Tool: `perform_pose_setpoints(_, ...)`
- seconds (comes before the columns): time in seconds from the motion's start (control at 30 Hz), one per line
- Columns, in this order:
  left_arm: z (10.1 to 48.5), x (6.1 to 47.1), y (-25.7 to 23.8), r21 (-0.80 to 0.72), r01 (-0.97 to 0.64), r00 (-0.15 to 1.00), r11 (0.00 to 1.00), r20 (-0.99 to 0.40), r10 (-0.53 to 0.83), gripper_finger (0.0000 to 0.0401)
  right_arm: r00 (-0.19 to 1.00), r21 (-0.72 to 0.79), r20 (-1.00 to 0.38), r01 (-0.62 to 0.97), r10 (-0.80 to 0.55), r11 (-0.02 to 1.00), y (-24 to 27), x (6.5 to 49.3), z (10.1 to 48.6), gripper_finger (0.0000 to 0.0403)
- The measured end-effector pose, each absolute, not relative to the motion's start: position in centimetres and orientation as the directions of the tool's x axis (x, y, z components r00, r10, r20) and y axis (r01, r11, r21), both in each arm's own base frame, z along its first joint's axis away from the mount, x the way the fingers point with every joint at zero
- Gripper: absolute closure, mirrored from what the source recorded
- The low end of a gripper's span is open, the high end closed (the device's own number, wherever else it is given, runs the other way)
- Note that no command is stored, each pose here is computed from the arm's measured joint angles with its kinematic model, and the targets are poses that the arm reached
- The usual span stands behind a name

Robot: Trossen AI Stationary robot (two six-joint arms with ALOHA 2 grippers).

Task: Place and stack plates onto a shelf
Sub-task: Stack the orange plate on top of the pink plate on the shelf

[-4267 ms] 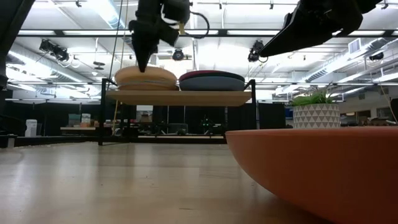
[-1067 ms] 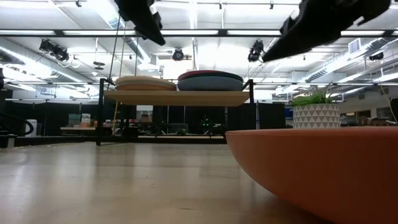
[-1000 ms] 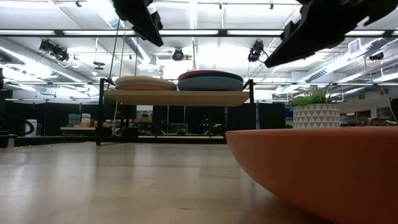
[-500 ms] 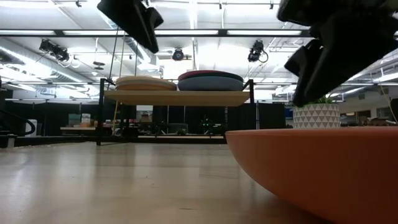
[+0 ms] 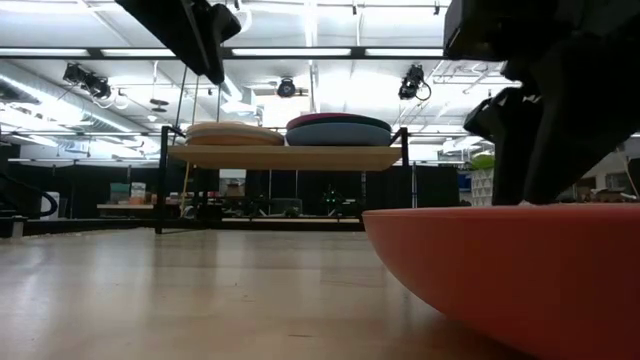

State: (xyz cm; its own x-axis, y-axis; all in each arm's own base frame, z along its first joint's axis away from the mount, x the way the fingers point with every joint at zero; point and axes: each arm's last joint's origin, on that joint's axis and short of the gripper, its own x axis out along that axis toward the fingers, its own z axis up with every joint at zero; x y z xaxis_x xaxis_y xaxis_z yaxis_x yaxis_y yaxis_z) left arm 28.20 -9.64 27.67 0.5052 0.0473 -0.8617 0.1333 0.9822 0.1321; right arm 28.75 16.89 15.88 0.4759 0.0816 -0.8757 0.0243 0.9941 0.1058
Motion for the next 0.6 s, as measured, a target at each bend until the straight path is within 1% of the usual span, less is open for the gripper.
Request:
perform_pose_setpoints(0.17, 27.6, 28.1, -9.7, 0.137, 0.133, 0.5, 0.982, -0.864, 0.053, 0.026, 0.459, 0.089, -0.886, 0.03, 0.065, 0.996, 17.0, 28.8, 15.2, 0.023)
perform_pose_setpoints(0.27, 27.6, 28.1, -9.7, 0.137, 0.132, 0.501, 0.982, -0.864, 0.054, 0.026, 0.436, 0.073, -0.898, 0.032, 0.052, 0.997, 17.0, 28.9, 14.3, 0.0233)
perform_pose_setpoints(0.37, 27.6, 28.1, -9.7, 0.138, 0.131, 0.5, 0.982, -0.864, 0.054, 0.026, 0.437, 0.069, -0.898, 0.033, 0.048, 0.997, 17.0, 28.9, 14.3, 0.0241)
perform_pose_setpoints(0.47, 27.6, 28.1, -9.7, 0.137, 0.132, 0.5, 0.982, -0.864, 0.054, 0.026, 0.443, 0.062, -0.895, 0.031, 0.042, 0.998, 17.0, 28.8, 14.4, 0.0259)
perform_pose_setpoints(0.6, 27.6, 28.1, -9.7, 0.138, 0.133, 0.5, 0.981, -0.864, 0.054, 0.026, 0.442, 0.071, -0.895, 0.023, 0.054, 0.997, 17.0, 28.8, 14.5, 0.0308)
